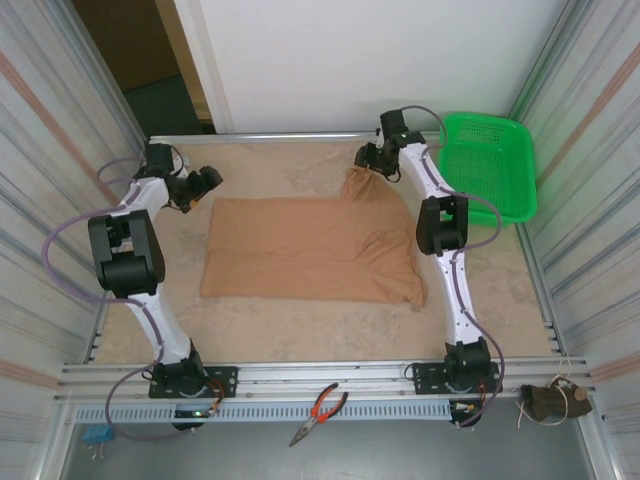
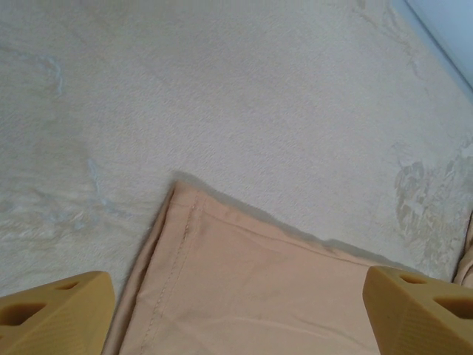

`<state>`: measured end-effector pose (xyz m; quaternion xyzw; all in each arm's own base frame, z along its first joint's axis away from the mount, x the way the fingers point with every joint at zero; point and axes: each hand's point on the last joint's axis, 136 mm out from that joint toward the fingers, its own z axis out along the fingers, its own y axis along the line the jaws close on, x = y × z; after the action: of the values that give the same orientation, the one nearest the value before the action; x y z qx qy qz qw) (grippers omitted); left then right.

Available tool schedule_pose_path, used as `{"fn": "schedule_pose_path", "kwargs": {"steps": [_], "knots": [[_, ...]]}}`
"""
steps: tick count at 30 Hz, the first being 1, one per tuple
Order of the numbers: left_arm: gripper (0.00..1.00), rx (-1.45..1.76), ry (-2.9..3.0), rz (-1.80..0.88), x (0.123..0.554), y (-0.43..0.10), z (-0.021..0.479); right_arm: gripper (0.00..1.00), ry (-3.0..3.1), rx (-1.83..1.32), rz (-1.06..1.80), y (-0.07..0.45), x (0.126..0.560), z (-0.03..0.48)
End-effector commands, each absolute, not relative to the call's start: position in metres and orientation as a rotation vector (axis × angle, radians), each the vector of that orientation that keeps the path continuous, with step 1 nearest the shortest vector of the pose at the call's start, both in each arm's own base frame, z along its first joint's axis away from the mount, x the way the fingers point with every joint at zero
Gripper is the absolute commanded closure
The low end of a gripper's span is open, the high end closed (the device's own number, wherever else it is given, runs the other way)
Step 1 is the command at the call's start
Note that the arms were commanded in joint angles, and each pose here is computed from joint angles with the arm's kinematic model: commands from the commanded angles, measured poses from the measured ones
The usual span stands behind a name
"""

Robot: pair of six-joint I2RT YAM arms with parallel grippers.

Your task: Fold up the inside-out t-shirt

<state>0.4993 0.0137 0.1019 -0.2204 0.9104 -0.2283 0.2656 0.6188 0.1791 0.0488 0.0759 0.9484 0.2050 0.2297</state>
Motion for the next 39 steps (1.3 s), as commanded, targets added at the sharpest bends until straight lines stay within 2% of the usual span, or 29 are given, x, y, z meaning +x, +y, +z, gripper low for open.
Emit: {"fn": "schedule_pose_path", "kwargs": {"steps": [1,3,6,12,15,25,30,33,39], "knots": [[0.13,-0.566,2.476,-0.637,0.506,0.008,0.099,0.54,2.576,0.233,0.646,0.19,0.627,0.05],[0.13,-0.571,2.481,-0.642,0.507,0.008,0.096,0.69,2.565,0.261,0.68,0.189,0.63,0.05],[0.13,-0.574,2.485,-0.643,0.509,0.008,0.093,0.99,2.526,0.278,0.708,0.185,0.635,0.067],[0.13,-0.566,2.501,-0.63,0.513,0.01,0.088,1.0,2.42,0.249,0.717,0.181,0.638,0.133],[0.13,-0.558,2.515,-0.622,0.518,0.011,0.084,1.0,2.408,0.251,0.725,0.179,0.636,0.144],[0.16,-0.513,2.604,-0.602,0.533,0.003,0.056,1.0,2.444,0.251,0.736,0.182,0.627,0.136],[0.23,-0.48,2.635,-0.597,0.539,-0.01,0.046,1.0,2.453,0.257,0.742,0.182,0.625,0.132],[0.34,-0.481,2.651,-0.596,0.538,-0.015,0.04,1.0,2.457,0.259,0.75,0.183,0.624,0.131],[0.98,-0.492,2.648,-0.618,0.54,-0.018,0.037,1.0,2.46,0.259,0.76,0.183,0.62,0.138]]}}
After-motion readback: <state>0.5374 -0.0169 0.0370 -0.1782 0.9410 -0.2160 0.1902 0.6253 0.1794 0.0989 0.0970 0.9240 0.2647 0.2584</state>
